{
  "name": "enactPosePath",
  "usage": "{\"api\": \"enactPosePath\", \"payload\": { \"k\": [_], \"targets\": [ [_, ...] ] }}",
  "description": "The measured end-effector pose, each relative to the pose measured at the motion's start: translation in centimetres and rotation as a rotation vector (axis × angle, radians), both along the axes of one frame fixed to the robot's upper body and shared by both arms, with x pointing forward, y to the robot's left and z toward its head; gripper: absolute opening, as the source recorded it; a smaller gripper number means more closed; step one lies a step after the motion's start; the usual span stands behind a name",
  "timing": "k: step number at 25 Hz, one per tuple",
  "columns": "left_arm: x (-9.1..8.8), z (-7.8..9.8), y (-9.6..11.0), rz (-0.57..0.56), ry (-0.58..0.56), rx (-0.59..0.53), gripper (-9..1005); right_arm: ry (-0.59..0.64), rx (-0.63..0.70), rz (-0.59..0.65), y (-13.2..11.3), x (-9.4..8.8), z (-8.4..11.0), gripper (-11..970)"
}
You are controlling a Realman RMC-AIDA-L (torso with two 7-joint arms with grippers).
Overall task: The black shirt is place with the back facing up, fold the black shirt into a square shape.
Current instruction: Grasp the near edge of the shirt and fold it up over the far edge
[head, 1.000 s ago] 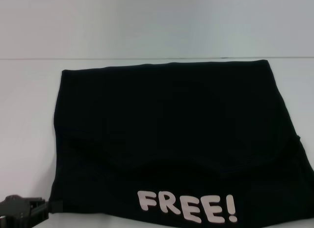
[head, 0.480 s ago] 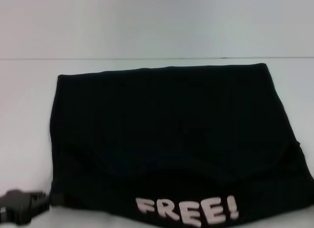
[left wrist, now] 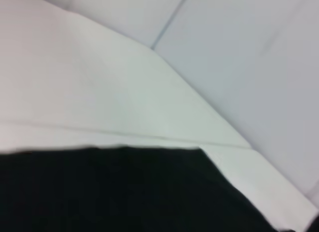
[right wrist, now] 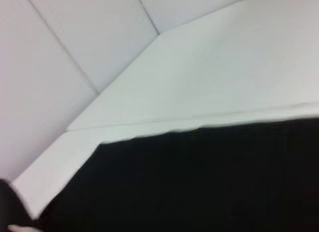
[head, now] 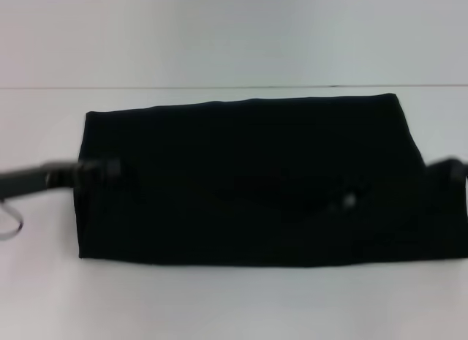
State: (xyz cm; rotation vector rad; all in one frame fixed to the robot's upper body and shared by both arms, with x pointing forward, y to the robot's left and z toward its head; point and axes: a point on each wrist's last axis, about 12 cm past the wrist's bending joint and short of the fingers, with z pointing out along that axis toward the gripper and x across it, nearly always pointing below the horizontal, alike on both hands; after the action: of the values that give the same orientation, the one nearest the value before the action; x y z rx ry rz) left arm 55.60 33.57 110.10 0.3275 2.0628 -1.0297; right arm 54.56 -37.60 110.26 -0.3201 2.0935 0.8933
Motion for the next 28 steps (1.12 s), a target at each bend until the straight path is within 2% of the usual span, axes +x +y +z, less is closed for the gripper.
{"api": "enactPosePath", "payload": {
  "k": [2, 3, 7, 9, 10, 11, 12, 19, 28],
  "targets": [
    [2.3, 0.5, -0.6, 0.044, -0.008, 0.032, 43, 0.001, -0.043, -0.053, 0.7, 3.8, 0.6, 36],
    [3.2, 0.6, -0.8, 0.065, -0.012, 0.048, 43, 0.001, -0.043, -0.053, 0.7, 3.8, 0.6, 36],
    [6.8, 1.3, -1.9, 0.161, -0.03, 0.121, 44, 0.001, -0.123, -0.129, 2.5, 8.3, 1.3, 36],
    [8.3, 1.5, -2.4, 0.219, -0.037, 0.168, 45, -0.01, -0.178, -0.159, 3.7, 10.1, 1.6, 36],
    [8.3, 1.5, -2.4, 0.219, -0.037, 0.168, 45, -0.02, -0.203, -0.172, 4.3, 10.9, 1.8, 36],
    [9.6, 1.4, -2.9, 0.291, -0.043, 0.219, 46, -0.03, -0.221, -0.184, 4.9, 11.5, 2.0, 36],
    [10.0, 1.4, -2.9, 0.312, -0.045, 0.233, 46, -0.041, -0.24, -0.197, 5.5, 12.1, 2.1, 36],
    [11.4, 1.3, -3.6, 0.397, -0.064, 0.312, 49, -0.1, -0.314, -0.241, 9.1, 14.6, 2.7, 36],
    [12.2, 1.1, -4.7, 0.44, -0.085, 0.37, 52, -0.122, -0.341, -0.257, 9.9, 15.1, 2.7, 36]
  ]
}}
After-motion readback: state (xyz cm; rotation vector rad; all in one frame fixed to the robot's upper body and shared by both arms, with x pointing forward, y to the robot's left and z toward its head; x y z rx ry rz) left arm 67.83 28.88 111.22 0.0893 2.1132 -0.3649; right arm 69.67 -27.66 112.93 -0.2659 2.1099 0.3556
